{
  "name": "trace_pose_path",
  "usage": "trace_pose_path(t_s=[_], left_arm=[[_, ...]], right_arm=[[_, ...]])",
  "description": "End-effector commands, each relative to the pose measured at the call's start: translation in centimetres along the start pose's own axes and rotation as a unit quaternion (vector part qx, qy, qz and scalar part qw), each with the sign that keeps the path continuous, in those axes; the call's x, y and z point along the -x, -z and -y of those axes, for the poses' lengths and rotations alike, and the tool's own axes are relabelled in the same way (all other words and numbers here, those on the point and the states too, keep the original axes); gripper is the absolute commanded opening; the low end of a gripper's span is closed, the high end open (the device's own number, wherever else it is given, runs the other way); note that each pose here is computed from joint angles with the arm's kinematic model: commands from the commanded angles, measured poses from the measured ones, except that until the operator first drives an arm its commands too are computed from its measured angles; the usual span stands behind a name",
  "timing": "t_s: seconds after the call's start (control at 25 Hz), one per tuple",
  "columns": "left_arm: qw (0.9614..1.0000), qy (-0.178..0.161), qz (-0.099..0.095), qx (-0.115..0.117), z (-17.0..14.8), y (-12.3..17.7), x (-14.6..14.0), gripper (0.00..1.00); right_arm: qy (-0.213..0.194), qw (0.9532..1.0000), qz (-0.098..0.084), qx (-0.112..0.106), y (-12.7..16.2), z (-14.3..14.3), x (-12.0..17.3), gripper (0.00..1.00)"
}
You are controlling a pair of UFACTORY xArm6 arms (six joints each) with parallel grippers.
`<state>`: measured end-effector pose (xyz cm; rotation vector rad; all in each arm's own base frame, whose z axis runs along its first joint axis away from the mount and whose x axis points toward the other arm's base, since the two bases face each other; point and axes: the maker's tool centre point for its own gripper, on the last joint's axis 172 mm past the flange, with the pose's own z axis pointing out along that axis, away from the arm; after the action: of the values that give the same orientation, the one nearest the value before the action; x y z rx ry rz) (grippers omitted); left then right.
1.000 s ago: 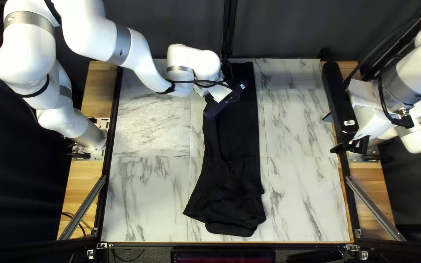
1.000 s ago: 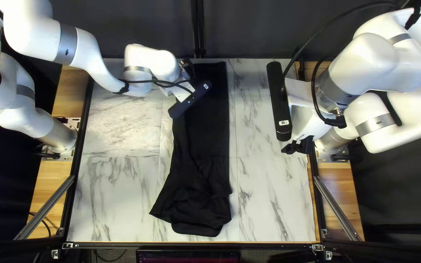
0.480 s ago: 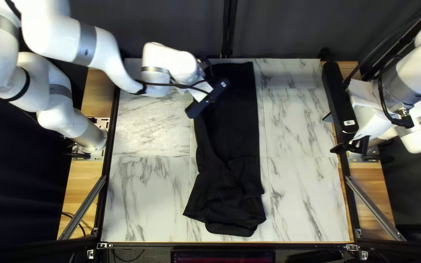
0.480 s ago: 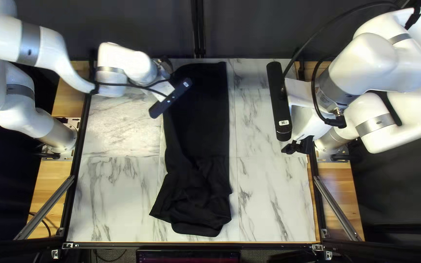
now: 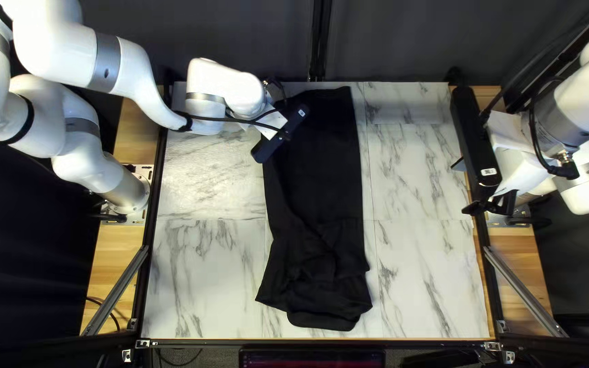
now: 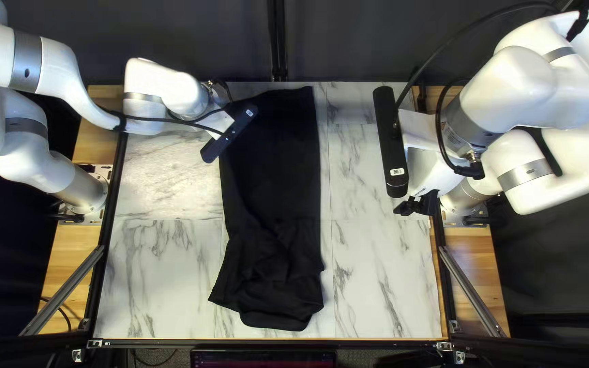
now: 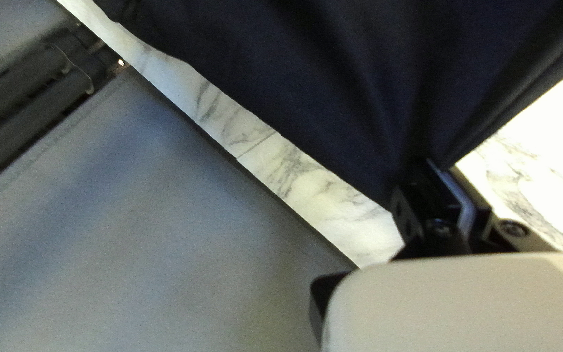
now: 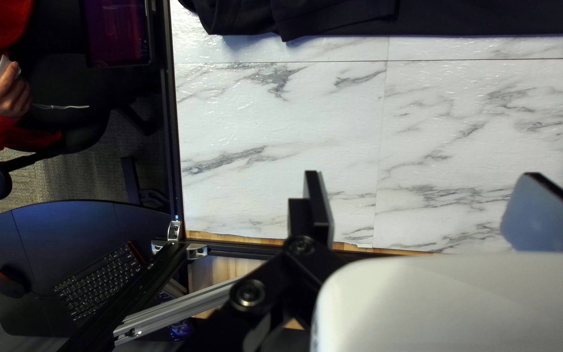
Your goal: Fold t-shirt
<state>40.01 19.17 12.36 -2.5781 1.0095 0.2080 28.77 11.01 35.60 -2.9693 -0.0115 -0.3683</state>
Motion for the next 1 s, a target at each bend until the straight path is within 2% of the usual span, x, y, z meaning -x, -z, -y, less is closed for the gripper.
trace_pose_path(t_s=[0.04, 0.52, 0.72, 1.0], left_arm=[[0.9999, -0.010, -0.011, 0.001, 1.3, -0.5, -2.0, 0.02], [0.9979, -0.049, -0.043, -0.002, 4.8, -1.7, -8.0, 0.02], [0.9965, -0.064, -0.055, -0.002, 6.2, -3.1, -10.6, 0.01], [0.9957, -0.069, -0.062, 0.004, 7.5, -5.0, -12.1, 0.00]], right_arm=[[0.000, 1.0000, 0.000, 0.000, 0.0, 0.0, 0.0, 1.00], [0.000, 1.0000, 0.000, 0.000, 0.0, 0.0, 0.0, 1.00], [0.000, 1.0000, 0.000, 0.000, 0.0, 0.0, 0.0, 1.00], [0.000, 1.0000, 0.000, 0.000, 0.0, 0.0, 0.0, 1.00]])
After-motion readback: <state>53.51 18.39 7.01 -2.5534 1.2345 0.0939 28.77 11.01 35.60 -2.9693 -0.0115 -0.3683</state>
